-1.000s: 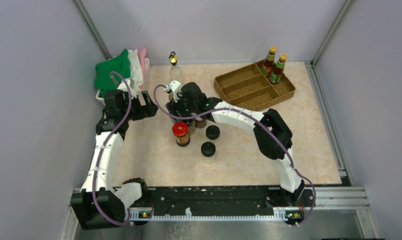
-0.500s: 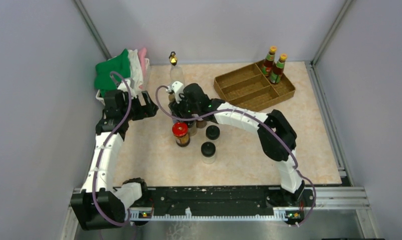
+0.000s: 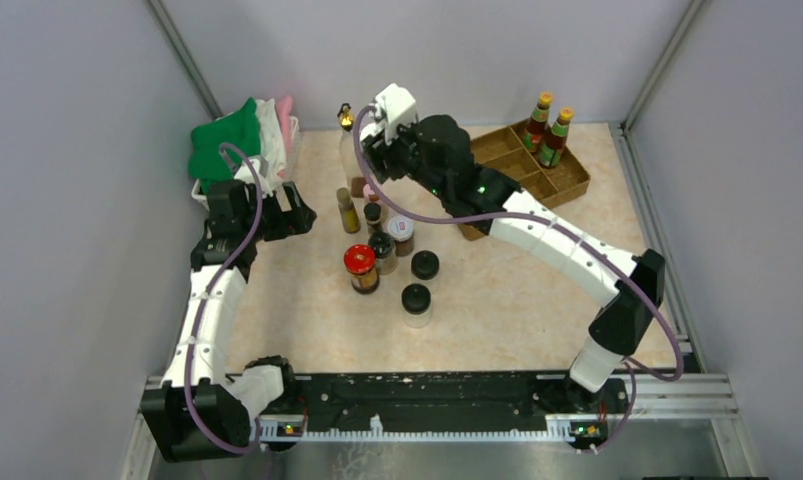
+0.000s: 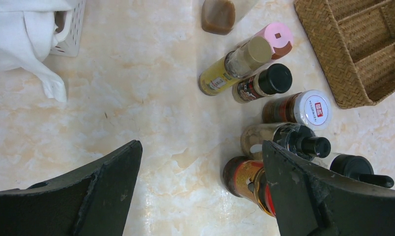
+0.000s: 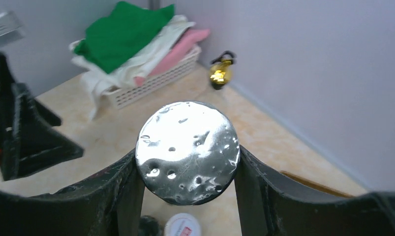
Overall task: Organize the condiment bottles
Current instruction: Pick up the bottle from the center of the board, then place the bottle in the storage box.
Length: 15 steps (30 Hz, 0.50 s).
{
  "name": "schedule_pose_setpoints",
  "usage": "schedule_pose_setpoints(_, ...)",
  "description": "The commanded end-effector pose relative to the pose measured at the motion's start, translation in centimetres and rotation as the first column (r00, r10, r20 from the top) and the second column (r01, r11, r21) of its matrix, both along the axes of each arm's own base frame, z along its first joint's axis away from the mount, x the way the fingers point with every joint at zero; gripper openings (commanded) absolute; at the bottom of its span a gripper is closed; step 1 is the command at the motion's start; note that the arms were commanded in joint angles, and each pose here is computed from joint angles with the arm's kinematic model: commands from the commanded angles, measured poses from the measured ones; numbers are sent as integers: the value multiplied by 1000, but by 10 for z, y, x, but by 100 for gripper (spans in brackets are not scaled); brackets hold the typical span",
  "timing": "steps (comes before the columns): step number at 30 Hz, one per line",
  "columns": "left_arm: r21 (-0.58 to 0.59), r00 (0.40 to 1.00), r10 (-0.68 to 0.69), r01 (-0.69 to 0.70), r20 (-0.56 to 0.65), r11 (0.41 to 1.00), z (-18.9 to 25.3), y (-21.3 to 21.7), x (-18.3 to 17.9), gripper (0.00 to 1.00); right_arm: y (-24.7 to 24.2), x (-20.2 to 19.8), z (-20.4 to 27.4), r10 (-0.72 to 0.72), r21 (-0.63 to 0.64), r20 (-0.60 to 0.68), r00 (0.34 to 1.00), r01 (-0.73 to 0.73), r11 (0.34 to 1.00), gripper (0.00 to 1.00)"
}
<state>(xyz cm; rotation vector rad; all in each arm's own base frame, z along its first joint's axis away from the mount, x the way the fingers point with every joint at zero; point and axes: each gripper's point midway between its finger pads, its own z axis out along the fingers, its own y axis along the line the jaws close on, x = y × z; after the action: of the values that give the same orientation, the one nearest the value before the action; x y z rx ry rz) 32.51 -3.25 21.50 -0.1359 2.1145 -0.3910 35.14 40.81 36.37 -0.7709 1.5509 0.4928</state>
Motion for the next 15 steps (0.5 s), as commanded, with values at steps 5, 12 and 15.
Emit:
schedule_pose_setpoints(5,-20,998,-20,21,61,1000,14,-4,6,98,-174,54,50,-558,-29,142,818,566,824,5)
schedule_pose_setpoints(12,-31,996,-56,58,65,998,14,-9,9,97,-337,102,-17,-831,30,-43,554,832,554,0)
schedule_pose_setpoints(15,-31,996,-63,65,65,997,15,-10,11,97,-371,114,-36,-891,16,-58,449,893,449,0)
